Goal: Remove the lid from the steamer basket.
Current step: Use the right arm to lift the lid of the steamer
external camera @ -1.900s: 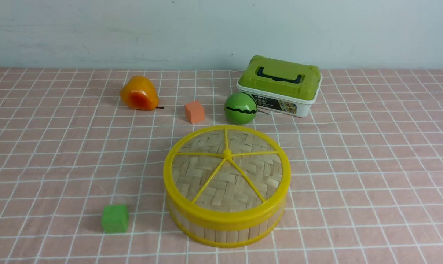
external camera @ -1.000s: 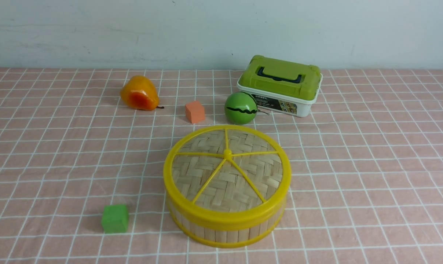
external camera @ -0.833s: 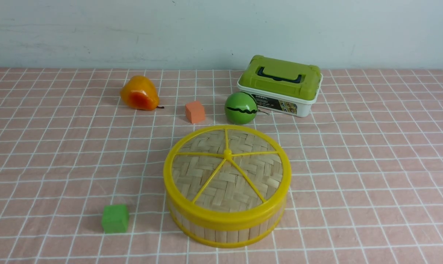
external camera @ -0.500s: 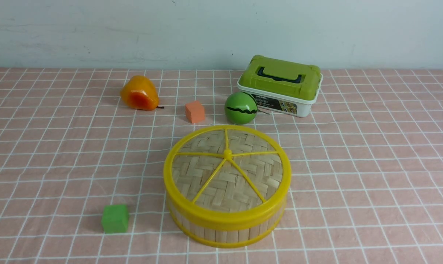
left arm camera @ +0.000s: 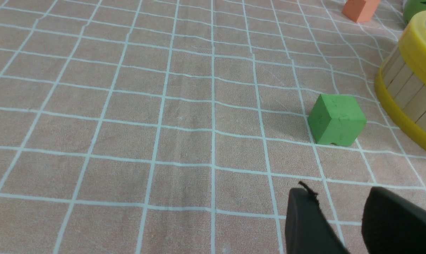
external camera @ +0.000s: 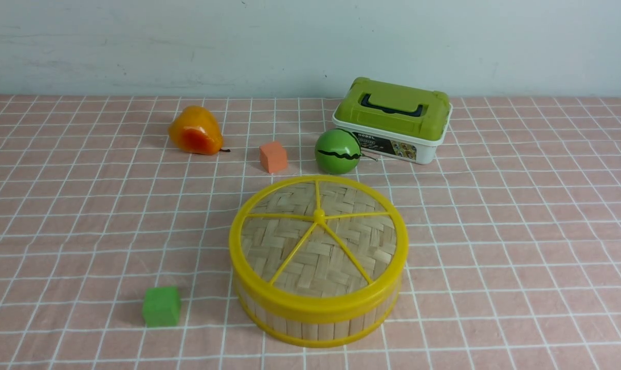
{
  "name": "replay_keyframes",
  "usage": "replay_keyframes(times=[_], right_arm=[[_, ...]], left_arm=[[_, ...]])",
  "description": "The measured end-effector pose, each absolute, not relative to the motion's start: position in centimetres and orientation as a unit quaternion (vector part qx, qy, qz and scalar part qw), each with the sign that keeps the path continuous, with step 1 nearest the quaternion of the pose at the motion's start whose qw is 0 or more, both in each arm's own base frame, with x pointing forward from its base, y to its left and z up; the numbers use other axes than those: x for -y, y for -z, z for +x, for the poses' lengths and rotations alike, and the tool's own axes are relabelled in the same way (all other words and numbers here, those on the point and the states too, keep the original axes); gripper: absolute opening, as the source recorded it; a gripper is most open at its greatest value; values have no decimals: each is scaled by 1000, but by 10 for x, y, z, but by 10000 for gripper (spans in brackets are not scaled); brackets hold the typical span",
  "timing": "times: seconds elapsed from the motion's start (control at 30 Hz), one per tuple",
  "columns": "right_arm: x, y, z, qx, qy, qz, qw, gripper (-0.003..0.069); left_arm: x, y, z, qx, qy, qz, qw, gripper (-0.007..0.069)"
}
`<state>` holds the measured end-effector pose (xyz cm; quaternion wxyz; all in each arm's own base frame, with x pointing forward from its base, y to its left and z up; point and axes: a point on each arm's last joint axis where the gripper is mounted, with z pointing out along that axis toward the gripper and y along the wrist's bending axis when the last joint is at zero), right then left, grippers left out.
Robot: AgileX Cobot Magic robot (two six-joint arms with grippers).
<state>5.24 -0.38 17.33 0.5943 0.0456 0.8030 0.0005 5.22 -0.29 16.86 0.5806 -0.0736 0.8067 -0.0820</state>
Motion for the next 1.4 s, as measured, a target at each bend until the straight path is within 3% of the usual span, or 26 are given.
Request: replay_keyframes(times=[0.17, 0.27, 0.3, 0.33, 0.43, 0.83, 0.97, 1.1, 1.23, 1.4], right_arm=[[-4, -175, 53, -785, -128, 155, 587, 165], [-11, -176, 53, -736, -285, 290, 542, 165], [-12, -176, 53, -727, -305, 306, 533, 165], [-16, -178, 53, -694, -371, 362, 500, 167], [-17, -180, 54, -667, -412, 398, 477, 169], [-14, -186, 53, -710, -329, 309, 541, 176], [-14, -233, 49, -726, -267, 210, 598, 120], [-15, -292, 55, -778, -170, 95, 597, 8], [-18, -354, 88, -869, -81, -61, 485, -25], [-21, -386, 125, -916, -79, -160, 359, -17]], left_arm=[[3, -169, 52, -807, 82, -74, 581, 239], [3, -169, 52, -807, 82, -74, 581, 239], [3, -169, 52, -807, 82, -74, 581, 239], [3, -169, 52, -807, 82, -74, 581, 239], [3, -169, 52, -807, 82, -74, 581, 239], [3, -169, 52, -807, 82, -74, 581, 239], [3, -169, 52, -807, 82, -74, 581, 239], [3, -169, 52, -807, 82, -74, 581, 239], [3, -169, 52, -807, 82, -74, 581, 239], [3, -169, 52, -807, 82, -74, 581, 239]])
